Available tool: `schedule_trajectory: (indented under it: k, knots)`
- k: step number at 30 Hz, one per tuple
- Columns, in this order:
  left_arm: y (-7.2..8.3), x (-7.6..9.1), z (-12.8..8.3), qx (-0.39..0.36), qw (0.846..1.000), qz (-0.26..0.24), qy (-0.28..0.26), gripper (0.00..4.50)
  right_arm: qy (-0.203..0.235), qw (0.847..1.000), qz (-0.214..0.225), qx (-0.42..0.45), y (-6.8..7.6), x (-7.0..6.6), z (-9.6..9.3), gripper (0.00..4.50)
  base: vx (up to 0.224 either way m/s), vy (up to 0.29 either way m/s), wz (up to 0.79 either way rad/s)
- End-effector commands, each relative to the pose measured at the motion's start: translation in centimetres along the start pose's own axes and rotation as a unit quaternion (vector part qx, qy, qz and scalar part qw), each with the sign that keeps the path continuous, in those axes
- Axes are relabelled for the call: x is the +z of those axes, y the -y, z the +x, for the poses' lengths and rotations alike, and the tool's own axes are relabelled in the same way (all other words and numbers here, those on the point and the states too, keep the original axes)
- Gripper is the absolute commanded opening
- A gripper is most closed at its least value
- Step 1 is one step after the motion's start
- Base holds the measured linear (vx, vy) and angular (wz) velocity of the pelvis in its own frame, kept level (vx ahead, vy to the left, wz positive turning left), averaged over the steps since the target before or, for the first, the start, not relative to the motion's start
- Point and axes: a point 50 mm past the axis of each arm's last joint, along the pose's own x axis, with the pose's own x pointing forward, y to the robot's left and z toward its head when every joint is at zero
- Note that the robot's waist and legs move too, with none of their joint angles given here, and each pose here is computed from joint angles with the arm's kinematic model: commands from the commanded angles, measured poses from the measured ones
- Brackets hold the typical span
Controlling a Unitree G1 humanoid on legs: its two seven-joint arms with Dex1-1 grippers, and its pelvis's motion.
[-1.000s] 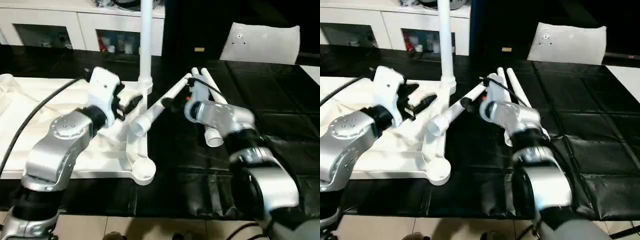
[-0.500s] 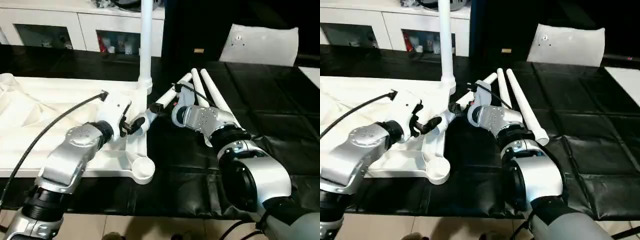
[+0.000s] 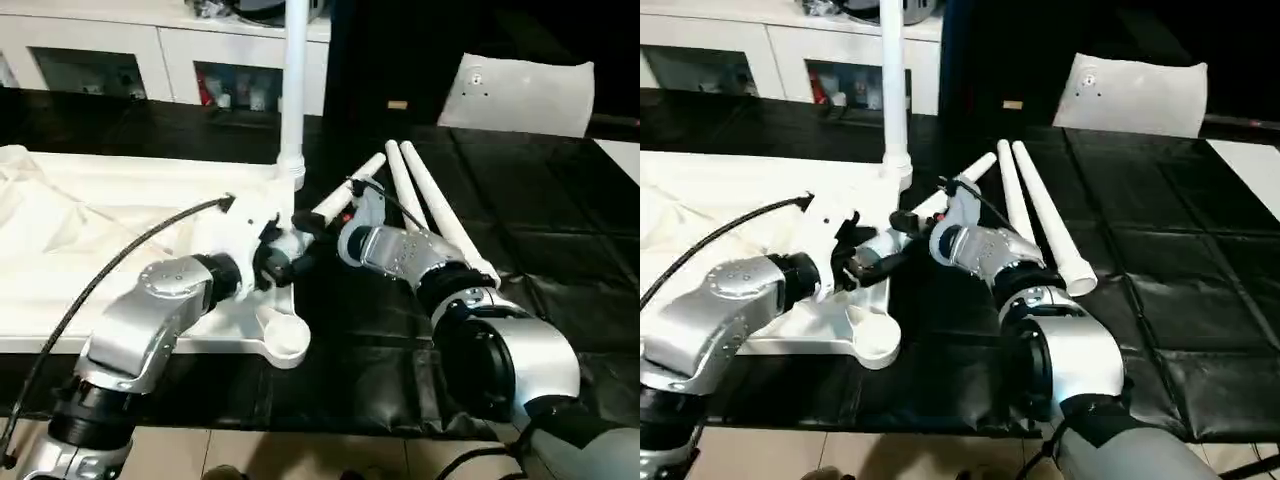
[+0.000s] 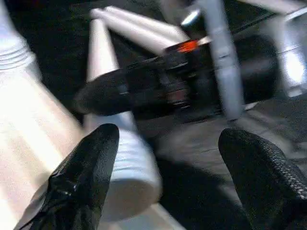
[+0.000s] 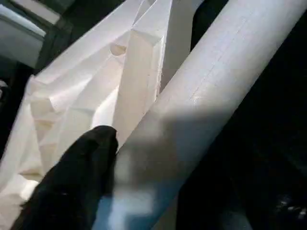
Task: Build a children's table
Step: Pick table leg
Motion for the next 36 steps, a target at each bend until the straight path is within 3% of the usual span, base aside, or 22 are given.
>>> schedule_trajectory:
  k: [1, 11, 17, 26, 30, 32, 34, 36]
  knots:
    - [0.5, 0.1, -0.1, -0.017, 1.000, -0.008, 0.004, 3.75, -0.006, 1.000, 0.013, -0.009, 1.0, -0.5, -0.2, 3.40, 0.000, 0.000, 0.00]
    - [0.9, -0.4, -0.3, -0.036, 0.999, -0.011, -0.020, 3.75, -0.021, 0.998, 0.049, -0.018, 1.8, -1.6, -0.2, 2.66, 0.000, 0.000, 0.00]
    - [0.2, 0.9, -0.7, -0.022, 0.999, -0.018, 0.017, 3.75, -0.023, 0.997, 0.064, -0.021, 2.4, -2.0, -0.4, 2.46, 0.000, 0.000, 0.00]
    - [-0.6, 3.1, -2.2, -0.011, 0.996, -0.043, 0.080, 3.75, -0.014, 0.997, 0.077, -0.018, 2.9, -1.5, -0.8, 1.80, 0.000, 0.000, 0.00]
    - [-2.0, 3.1, -2.5, 0.038, 0.996, -0.035, 0.078, 3.75, -0.014, 0.998, 0.056, -0.014, 3.4, -0.8, -1.3, 1.40, 0.000, 0.000, 0.00]
    - [-2.9, 2.4, -2.4, 0.085, 0.994, -0.029, 0.062, 3.75, -0.021, 1.000, 0.009, -0.014, 3.9, -0.2, -1.8, 1.28, 0.000, 0.000, 0.00]
    - [-3.2, 2.2, -2.4, 0.098, 0.993, -0.024, 0.056, 3.75, -0.023, 1.000, 0.001, -0.013, 3.9, 0.0, -2.0, 1.00, 0.000, 0.000, 0.00]
    - [-3.7, 1.4, -1.9, 0.132, 0.991, -0.012, 0.031, 3.75, -0.024, 0.999, -0.034, -0.019, 4.3, 0.9, -2.6, 1.00, 0.000, 0.000, 0.00]
